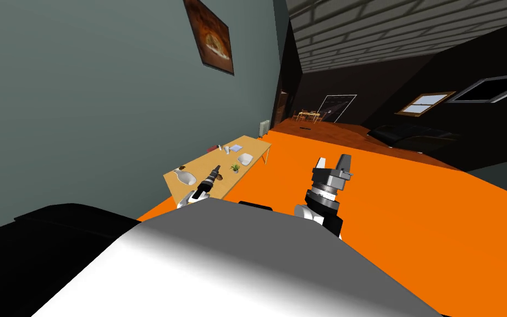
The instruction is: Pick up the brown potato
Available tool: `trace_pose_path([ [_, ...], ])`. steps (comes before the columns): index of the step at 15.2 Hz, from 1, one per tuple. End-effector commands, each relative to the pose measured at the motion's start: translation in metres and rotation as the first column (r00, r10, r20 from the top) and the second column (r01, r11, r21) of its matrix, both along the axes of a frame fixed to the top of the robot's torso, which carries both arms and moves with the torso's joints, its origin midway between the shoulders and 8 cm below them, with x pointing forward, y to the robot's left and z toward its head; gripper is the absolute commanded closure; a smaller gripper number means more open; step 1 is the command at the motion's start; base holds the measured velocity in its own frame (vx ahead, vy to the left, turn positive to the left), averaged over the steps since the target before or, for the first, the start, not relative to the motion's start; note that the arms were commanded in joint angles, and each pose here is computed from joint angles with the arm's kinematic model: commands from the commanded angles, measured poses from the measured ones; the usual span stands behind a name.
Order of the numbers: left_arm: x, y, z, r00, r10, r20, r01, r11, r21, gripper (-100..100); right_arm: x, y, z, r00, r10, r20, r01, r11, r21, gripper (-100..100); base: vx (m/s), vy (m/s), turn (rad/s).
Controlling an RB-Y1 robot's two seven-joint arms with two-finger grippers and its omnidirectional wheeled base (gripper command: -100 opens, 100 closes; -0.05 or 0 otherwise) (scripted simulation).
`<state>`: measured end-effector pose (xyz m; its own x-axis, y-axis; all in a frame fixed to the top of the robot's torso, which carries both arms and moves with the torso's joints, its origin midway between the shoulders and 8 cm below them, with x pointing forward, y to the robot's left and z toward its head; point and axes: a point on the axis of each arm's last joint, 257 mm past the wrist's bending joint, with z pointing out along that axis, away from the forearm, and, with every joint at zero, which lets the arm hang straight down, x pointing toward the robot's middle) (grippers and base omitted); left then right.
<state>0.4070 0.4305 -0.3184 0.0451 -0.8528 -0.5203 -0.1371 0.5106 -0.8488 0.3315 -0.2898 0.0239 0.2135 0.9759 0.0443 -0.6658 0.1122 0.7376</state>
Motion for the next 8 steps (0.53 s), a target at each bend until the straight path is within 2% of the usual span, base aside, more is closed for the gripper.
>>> trace_pose_path([
  [1,-0.005,0.009,-0.016,0.999,0.014,-0.033,-0.013,1.000,0.005,-100,0.000,0.000,0.000,1.000,0.000,0.000,0.000,1.000,0.000,0,0.002,0.000,-0.030],
  [2,-0.005,0.009,-0.016,0.999,0.014,-0.033,-0.013,1.000,0.005,-100,0.000,0.000,0.000,1.000,0.000,0.000,0.000,1.000,0.000,0,0.000,0.000,0.000],
  [3,-0.007,0.019,-0.029,0.997,0.029,-0.072,-0.027,0.999,0.019,-100,0.000,0.000,0.000,1.000,0.000,0.000,0.000,1.000,0.000,0,0.001,-0.003,-0.065],
  [6,-0.014,0.033,-0.049,0.990,0.053,-0.128,-0.049,0.998,0.033,-100,0.000,0.000,0.000,1.000,0.000,0.000,0.000,1.000,0.000,0,0.003,-0.002,-0.102],
  [7,-0.014,0.033,-0.049,0.990,0.053,-0.128,-0.049,0.998,0.033,-100,0.000,0.000,0.000,1.000,0.000,0.000,0.000,1.000,0.000,0,0.003,0.001,-0.024],
  [8,-0.018,0.042,-0.061,0.984,0.069,-0.164,-0.062,0.997,0.047,-100,0.000,0.000,0.000,1.000,0.000,0.000,0.000,1.000,0.000,0,0.003,-0.002,-0.066],
])
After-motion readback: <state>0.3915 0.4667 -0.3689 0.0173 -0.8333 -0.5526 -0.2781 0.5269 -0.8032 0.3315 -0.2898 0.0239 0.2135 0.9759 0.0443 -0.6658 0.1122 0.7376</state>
